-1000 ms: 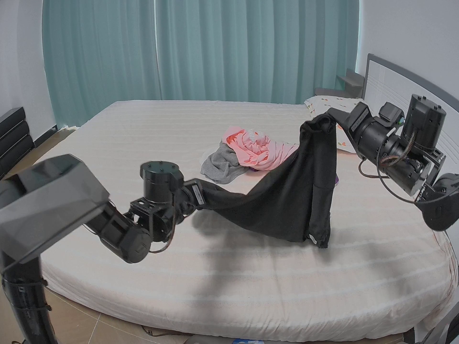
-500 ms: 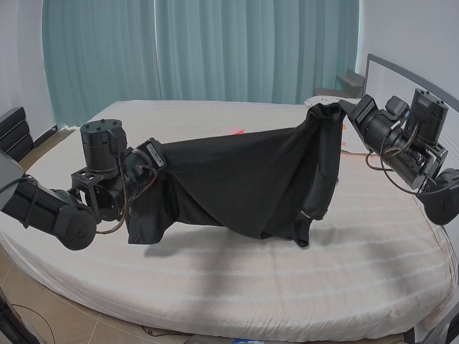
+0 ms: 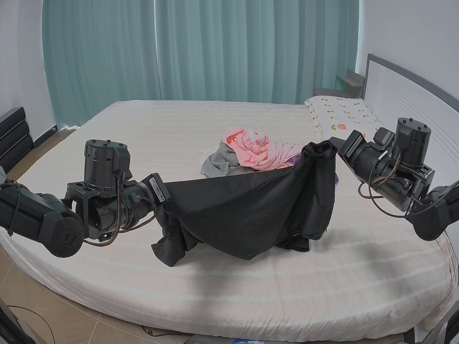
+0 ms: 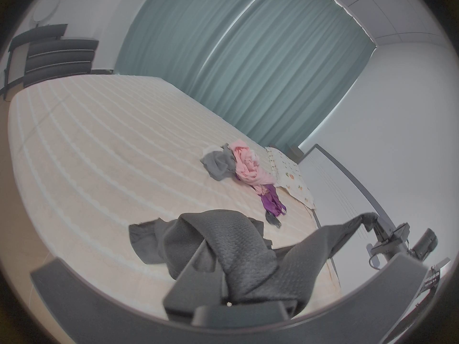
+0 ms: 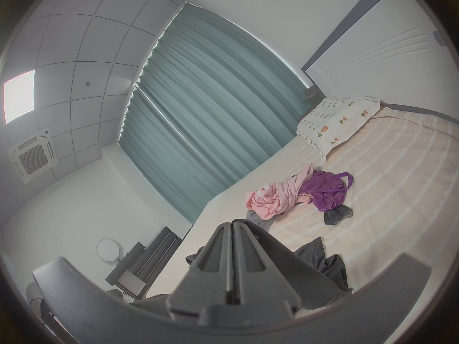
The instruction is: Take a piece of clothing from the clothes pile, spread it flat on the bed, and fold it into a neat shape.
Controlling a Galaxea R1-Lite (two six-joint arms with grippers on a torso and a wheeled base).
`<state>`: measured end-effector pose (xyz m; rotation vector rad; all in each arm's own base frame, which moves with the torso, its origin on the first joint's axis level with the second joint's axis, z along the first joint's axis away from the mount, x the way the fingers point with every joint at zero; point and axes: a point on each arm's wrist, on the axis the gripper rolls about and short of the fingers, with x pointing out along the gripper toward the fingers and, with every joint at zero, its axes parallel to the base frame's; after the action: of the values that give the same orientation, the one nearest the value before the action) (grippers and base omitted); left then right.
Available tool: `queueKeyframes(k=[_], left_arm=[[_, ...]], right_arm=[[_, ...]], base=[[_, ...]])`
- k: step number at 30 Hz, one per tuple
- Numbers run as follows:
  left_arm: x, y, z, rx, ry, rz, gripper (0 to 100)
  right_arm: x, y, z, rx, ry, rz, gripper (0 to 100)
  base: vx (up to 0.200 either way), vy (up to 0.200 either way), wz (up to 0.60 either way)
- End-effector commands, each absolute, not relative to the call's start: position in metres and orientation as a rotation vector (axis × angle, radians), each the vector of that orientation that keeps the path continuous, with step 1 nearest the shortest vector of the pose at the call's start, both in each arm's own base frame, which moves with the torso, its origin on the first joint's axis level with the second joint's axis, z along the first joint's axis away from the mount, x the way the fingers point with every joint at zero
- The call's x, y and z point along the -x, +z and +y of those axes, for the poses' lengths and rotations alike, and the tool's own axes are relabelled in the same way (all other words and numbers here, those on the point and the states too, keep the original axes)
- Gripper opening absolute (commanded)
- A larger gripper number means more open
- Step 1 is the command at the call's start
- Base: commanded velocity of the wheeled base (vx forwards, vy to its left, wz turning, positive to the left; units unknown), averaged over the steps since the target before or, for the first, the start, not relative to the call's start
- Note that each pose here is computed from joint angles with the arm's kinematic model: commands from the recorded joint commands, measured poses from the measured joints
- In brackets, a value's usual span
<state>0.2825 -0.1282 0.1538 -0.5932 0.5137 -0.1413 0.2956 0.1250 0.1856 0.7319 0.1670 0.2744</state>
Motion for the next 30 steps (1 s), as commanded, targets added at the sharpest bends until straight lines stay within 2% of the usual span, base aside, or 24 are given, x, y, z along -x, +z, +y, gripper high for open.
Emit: queueKeyframes(k=[1,10,16,30], left_arm=[[-0.280,0.151,-0.128,0.580,-0.101,0.507,0],[-0.269,0.138,-0.127,0.554,-0.084,0.552,0],[-0.265,0.134,-0.129,0.544,-0.089,0.570,0],[-0.271,0.141,-0.131,0.555,-0.057,0.523,0]], right_arm=[[-0.300,0.173,0.127,-0.723,0.261,0.205,0],[-0.296,0.169,0.125,-0.718,0.251,0.221,0],[-0.295,0.168,0.125,-0.717,0.249,0.223,0],[-0.294,0.165,0.126,-0.714,0.248,0.234,0]], base=[[0.000,0.000,0.00],[0.000,0.000,0.00],[-0.200,0.000,0.00],[0.000,0.000,0.00]])
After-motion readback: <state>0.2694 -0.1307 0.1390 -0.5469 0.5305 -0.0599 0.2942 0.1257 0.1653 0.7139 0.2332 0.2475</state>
